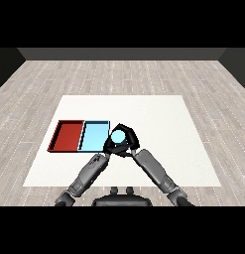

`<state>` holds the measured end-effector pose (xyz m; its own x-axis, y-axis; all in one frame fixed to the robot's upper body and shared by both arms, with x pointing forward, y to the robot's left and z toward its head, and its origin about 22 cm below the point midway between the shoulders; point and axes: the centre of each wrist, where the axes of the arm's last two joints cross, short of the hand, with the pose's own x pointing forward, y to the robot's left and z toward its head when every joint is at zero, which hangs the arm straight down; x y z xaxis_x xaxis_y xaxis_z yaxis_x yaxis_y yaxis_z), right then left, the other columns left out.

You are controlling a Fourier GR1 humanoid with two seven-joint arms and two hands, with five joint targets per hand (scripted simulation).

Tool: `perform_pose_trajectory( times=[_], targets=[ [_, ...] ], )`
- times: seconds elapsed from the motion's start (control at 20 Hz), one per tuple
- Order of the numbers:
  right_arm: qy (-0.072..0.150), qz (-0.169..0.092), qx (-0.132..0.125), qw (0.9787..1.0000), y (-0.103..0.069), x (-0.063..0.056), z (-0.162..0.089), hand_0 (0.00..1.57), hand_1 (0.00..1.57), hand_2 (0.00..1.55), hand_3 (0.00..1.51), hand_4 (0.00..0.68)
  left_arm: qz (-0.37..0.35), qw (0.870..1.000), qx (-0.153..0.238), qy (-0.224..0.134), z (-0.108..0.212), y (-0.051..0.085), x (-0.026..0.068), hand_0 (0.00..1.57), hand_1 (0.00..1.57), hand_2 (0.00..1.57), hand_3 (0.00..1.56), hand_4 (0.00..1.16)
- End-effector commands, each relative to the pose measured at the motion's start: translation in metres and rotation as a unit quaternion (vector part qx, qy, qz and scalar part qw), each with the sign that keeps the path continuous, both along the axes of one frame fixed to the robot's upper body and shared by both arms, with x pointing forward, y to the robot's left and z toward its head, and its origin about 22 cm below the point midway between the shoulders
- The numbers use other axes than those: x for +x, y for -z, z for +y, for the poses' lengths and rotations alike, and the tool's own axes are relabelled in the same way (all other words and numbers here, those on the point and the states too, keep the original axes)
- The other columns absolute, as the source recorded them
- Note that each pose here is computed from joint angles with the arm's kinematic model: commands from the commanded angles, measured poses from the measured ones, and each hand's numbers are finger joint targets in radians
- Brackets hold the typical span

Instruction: Pick the blue can and put it in the blue box

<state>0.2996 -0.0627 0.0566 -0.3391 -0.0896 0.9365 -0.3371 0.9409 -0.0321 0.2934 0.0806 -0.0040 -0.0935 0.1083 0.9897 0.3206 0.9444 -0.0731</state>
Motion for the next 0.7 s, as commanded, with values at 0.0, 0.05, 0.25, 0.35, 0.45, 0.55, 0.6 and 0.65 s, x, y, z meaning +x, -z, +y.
perform_pose_trajectory(
  times=[0.0, 0.05, 0.25, 0.35, 0.45, 0.55, 0.6, 0.65],
  targets=[
    [-0.014, 0.015, 0.006, 0.9998, -0.007, 0.015, -0.006, 1.50, 1.50, 1.47, 1.41, 0.533, 0.007, 1.000, 0.006, -0.014, -0.002, 0.012, 0.0007, 0.00, 0.00, 0.00, 0.00, 0.17],
    [-0.017, 0.009, 0.002, 0.9998, 0.006, -0.013, 0.004, 1.51, 1.51, 1.47, 1.41, 0.547, 0.009, 0.999, 0.033, -0.032, -0.005, -0.006, 0.0072, 0.00, 0.00, 0.00, 0.00, 0.17],
    [-0.015, 0.019, 0.012, 0.9996, 0.016, 0.009, -0.003, 1.48, 1.48, 1.46, 1.41, 0.572, 0.005, 0.995, 0.088, -0.041, -0.014, -0.001, 0.0181, 0.00, 0.00, 0.00, 0.00, 0.00],
    [-0.010, 0.013, 0.013, 0.9998, -0.001, 0.005, -0.004, 1.49, 1.49, 1.46, 1.40, 0.570, 0.003, 0.996, 0.089, -0.025, -0.015, 0.004, 0.0211, 0.00, 0.00, 0.00, 0.00, 0.00],
    [-0.015, 0.005, 0.010, 0.9998, 0.004, -0.006, -0.009, 1.48, 1.48, 1.46, 1.40, 0.559, -0.032, 0.993, 0.110, -0.037, -0.034, -0.024, 0.0196, 0.00, 0.00, 0.00, 0.00, 0.00],
    [-0.008, 0.008, 0.011, 0.9999, -0.004, 0.004, 0.000, 1.49, 1.49, 1.46, 1.40, 0.557, -0.041, 0.993, 0.086, -0.068, -0.011, -0.016, 0.0335, 0.00, 0.00, 0.30, 0.00, 0.53],
    [-0.015, -0.002, 0.017, 0.9997, 0.001, -0.008, 0.000, 1.49, 1.49, 1.46, 1.40, 0.558, 0.006, 0.996, 0.035, -0.081, -0.011, -0.007, 0.0078, 0.89, 0.89, 0.97, 0.86, 0.65],
    [-0.026, 0.009, 0.029, 0.9992, 0.010, -0.005, -0.008, 1.47, 1.47, 1.46, 1.40, 0.572, 0.013, 0.995, 0.066, -0.076, -0.007, 0.006, 0.0060, 1.11, 1.11, 1.10, 0.84, 0.69]
  ],
)
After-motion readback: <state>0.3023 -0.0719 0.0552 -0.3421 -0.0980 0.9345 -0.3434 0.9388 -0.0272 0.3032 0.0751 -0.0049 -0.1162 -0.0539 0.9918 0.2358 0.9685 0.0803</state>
